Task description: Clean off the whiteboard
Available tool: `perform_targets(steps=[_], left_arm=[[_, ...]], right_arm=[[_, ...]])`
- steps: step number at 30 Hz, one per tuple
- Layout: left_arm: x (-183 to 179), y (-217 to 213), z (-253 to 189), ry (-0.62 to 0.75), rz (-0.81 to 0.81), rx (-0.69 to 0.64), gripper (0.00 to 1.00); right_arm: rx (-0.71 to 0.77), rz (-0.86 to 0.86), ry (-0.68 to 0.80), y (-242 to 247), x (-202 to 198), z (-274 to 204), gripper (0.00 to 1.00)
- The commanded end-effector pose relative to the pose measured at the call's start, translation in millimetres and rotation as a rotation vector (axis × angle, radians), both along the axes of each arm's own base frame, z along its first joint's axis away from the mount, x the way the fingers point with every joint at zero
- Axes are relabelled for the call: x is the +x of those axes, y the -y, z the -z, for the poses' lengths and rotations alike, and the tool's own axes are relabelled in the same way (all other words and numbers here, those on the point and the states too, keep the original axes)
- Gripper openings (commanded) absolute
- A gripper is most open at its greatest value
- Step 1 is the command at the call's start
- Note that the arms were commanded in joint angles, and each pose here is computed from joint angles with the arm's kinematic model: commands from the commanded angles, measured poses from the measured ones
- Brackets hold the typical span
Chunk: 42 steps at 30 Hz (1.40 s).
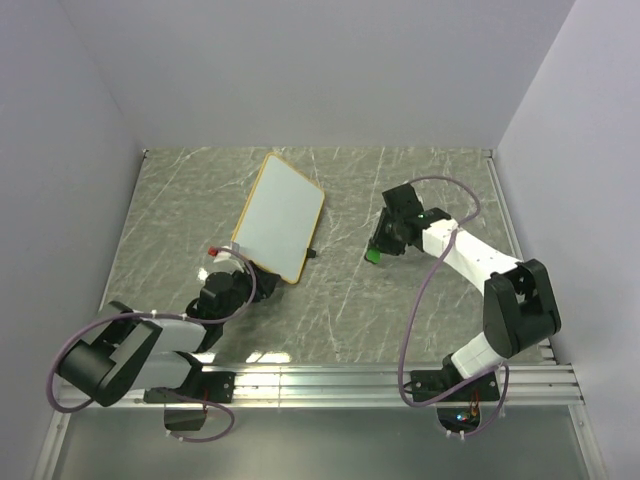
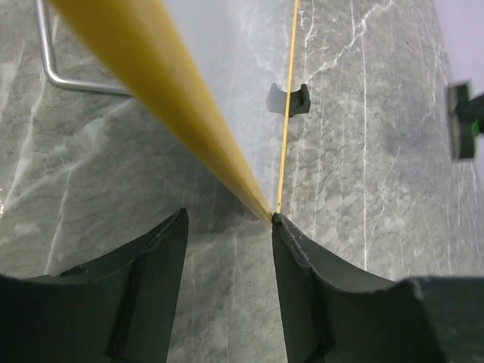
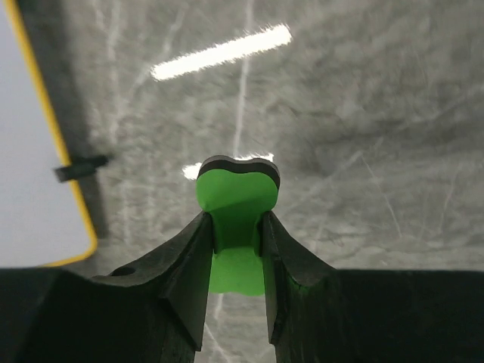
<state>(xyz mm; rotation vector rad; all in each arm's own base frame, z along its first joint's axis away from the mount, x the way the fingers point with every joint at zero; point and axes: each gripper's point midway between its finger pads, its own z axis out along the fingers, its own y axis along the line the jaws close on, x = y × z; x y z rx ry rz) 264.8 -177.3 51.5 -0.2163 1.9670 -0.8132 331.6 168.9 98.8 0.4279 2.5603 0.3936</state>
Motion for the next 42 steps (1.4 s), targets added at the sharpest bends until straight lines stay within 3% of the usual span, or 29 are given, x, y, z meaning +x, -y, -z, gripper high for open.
perform_targets(steps=[1, 7, 8, 9, 10, 12, 27, 35, 42], left_arm=[[3.8, -2.4, -0.7, -0.003, -0.011, 0.038, 0.54], [12.4, 0.2, -15.5, 0.028, -0.025, 0.018, 0.56], [14.4, 0.4, -17.5, 0.032, -0.03, 0.015, 0.56], [15.8, 0.8, -18.9, 0.033, -0.035, 0.009, 0.55], [18.3, 1.1, -21.4, 0.037, -0.042, 0.005, 0.54], [22.2, 0.9, -24.9, 0.044, -0.058, -0.006, 0.53], [37.9, 10.5, -72.6, 0.095, -0.053, -0.033, 0.61], [22.5, -24.6, -126.6, 0.224, -0.119, 0.006, 0.69], [30.2, -49.2, -119.9, 0.194, -0.147, -0.09, 0.66]], right_arm=[[-0.008, 0.0, 0.025, 3.8, -1.6, -2.2, 0.0], [-0.126, 0.004, -0.012, 23.1, -6.2, 18.8, 0.0], [-0.144, 0.007, -0.03, 27.0, -9.4, 23.6, 0.07], [-0.156, 0.004, -0.043, 28.8, -12.5, 27.8, 0.38], [-0.172, 0.006, -0.053, 31.6, -14.1, 32.2, 0.51], [-0.193, 0.013, -0.072, 36.1, -18.3, 37.5, 0.6], [-0.13, -0.004, 0.002, 23.8, -5.3, 7.7, 0.62], [-0.083, -0.005, 0.022, 14.6, 0.7, -2.1, 0.61], [-0.081, -0.017, 0.018, 13.3, -1.4, -2.8, 0.6]])
